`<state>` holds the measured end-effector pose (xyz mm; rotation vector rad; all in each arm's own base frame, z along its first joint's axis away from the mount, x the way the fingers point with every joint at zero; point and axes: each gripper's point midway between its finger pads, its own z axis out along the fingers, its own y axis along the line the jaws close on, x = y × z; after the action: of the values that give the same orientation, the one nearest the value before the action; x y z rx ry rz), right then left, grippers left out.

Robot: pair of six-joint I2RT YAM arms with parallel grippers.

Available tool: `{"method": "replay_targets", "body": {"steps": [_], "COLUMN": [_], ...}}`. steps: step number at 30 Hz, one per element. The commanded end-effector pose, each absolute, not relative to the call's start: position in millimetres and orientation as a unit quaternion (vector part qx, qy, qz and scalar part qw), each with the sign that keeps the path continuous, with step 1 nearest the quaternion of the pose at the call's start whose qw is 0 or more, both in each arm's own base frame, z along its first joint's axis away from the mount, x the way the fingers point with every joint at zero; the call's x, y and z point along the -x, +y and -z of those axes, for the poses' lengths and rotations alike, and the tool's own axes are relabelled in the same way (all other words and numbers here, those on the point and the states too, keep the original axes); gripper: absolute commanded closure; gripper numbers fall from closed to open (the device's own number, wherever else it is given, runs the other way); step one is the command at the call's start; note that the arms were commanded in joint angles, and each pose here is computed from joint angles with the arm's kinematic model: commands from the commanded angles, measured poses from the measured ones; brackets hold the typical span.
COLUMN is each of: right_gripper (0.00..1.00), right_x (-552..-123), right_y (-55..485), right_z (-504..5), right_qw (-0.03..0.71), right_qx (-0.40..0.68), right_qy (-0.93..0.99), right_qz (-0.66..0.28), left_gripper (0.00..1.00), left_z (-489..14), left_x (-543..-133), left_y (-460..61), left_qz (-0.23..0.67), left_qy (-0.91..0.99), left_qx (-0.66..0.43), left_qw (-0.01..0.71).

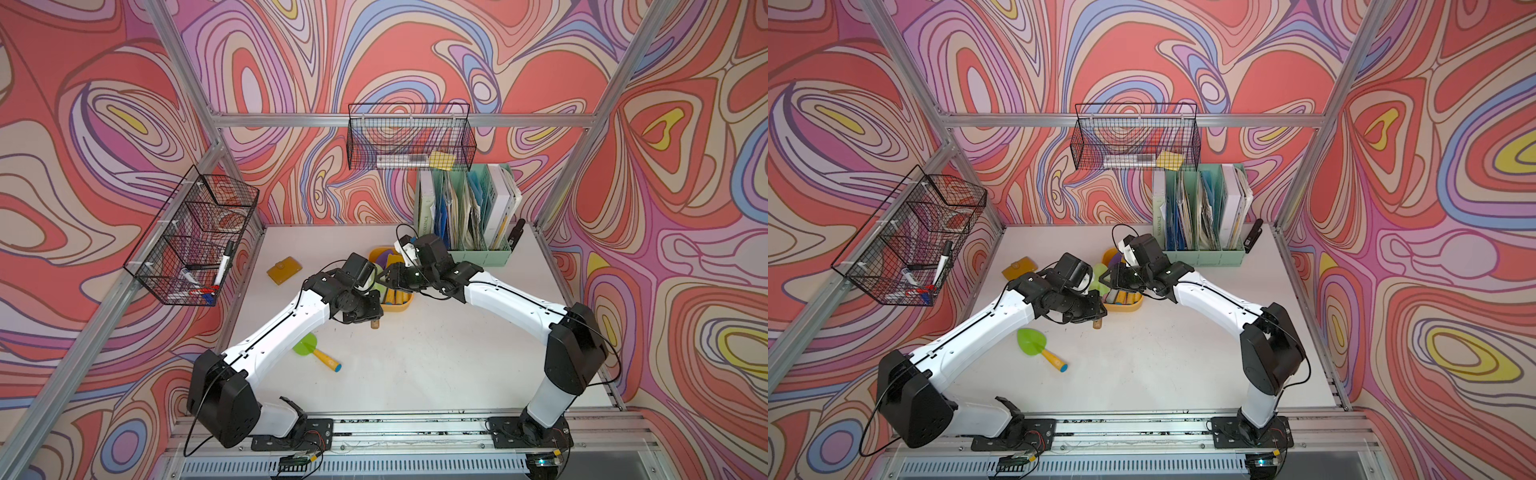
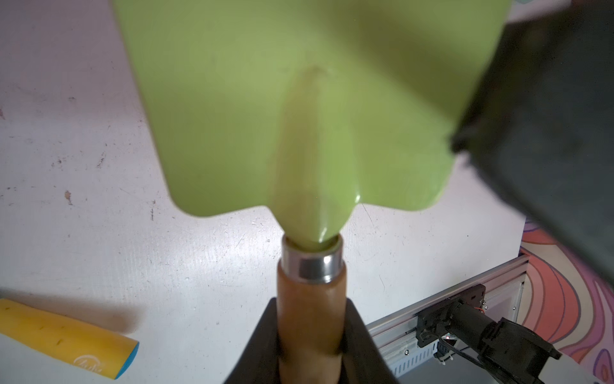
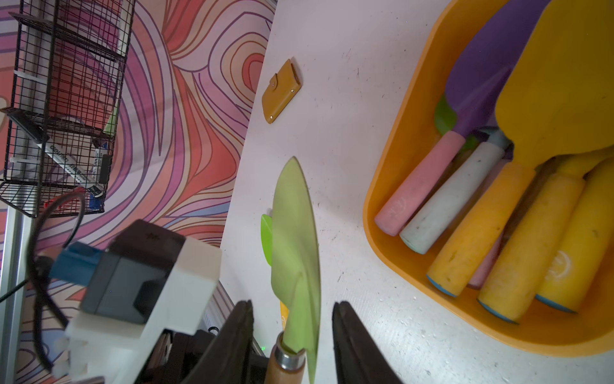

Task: Put the shovel into the storage box
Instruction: Pick up the shovel from the center of the board.

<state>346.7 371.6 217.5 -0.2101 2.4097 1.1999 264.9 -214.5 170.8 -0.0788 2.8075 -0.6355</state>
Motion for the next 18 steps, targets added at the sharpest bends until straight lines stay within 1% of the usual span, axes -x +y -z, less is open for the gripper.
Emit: {"method": "replay_targets", "body": {"steps": [1, 4, 12, 13, 15, 16, 17, 18], "right_gripper": [0.62, 0.67, 0.98, 1.00, 1.00, 1.00, 1.00, 1.00], "right_x": [-353.7, -353.8, -356.0, -356.2, -356.8, -356.8, -356.9, -356.8], "right_y": [374.9, 374.8, 371.8, 371.8, 371.0, 371.0, 370.7, 370.6], "right_z": [-223.4, -221.8, -221.4, -221.6, -221.0, -220.9, -221.6, -221.8], "right_qw": [0.224, 0.223, 0.227, 0.228, 0.229, 0.228, 0.229, 0.230], "right_qx": [0.076, 0.076, 0.072, 0.072, 0.071, 0.071, 0.070, 0.071], "right_qy": [0.865, 0.866, 0.867, 0.866, 0.867, 0.867, 0.867, 0.867], "right_qz": [-0.442, -0.441, -0.438, -0.438, -0.437, -0.437, -0.437, -0.437], "left_gripper": [0.84, 0.84, 0.84, 0.84, 0.83, 0.81, 0.75, 0.67], "left_z": [-188.3, -190.7, -191.4, -191.4, -191.9, -193.7, -193.8, -195.0], "left_x": [-272.5, -272.8, -272.2, -272.6, -272.4, -272.9, -272.4, -272.5], "left_y": [-227.1, -228.8, -232.4, -232.6, -233.3, -233.8, -234.5, -234.6], "left_qz": [0.244, 0.246, 0.248, 0.248, 0.249, 0.251, 0.252, 0.252], "left_qy": [0.958, 0.957, 0.956, 0.956, 0.956, 0.955, 0.955, 0.955], "left_qx": [0.022, 0.020, 0.018, 0.018, 0.016, 0.015, 0.013, 0.012], "left_qw": [0.151, 0.153, 0.153, 0.154, 0.154, 0.156, 0.156, 0.157]}}
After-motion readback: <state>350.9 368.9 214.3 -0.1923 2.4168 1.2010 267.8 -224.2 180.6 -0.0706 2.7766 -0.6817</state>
